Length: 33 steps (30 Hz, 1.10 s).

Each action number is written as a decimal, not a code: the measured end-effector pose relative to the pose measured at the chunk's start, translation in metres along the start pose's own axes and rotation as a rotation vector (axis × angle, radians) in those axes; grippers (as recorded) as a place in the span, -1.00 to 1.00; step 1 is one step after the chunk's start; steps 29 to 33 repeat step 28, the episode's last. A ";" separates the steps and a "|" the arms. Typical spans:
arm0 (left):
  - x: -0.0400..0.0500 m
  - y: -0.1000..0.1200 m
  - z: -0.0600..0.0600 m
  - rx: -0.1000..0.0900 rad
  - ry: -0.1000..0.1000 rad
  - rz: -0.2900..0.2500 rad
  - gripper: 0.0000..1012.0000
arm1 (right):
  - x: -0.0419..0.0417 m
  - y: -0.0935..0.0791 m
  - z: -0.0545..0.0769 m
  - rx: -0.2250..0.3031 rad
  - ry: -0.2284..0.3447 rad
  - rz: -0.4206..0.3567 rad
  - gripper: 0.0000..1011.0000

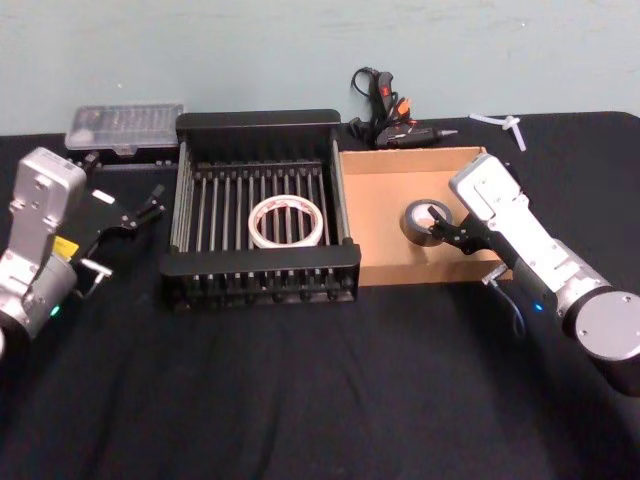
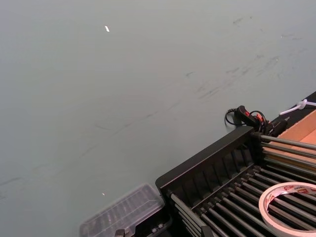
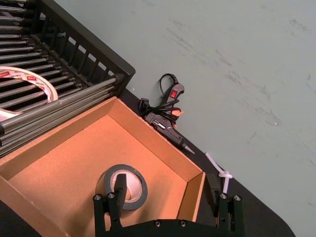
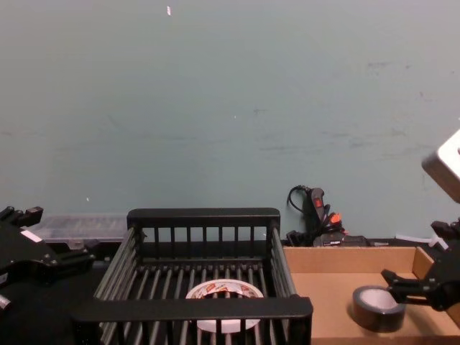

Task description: Pick up the white tape and place it into the black box , Pick up the silver tape and place it into the brown box.

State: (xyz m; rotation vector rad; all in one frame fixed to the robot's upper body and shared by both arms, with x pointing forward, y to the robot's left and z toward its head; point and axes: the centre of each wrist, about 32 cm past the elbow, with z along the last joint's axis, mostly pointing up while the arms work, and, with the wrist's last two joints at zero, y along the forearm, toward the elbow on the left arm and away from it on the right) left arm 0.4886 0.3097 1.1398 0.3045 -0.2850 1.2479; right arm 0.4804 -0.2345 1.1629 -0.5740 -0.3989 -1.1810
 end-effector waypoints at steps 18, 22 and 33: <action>0.0000 0.000 0.000 0.000 0.000 0.000 0.98 | 0.0002 0.000 0.000 0.000 0.002 0.002 0.98; 0.0000 0.000 0.000 0.000 0.000 0.000 0.98 | 0.0002 0.000 0.000 0.000 0.002 0.002 0.98; 0.0000 0.000 0.000 0.000 0.000 0.000 0.98 | 0.0002 0.000 0.000 0.000 0.003 0.002 0.98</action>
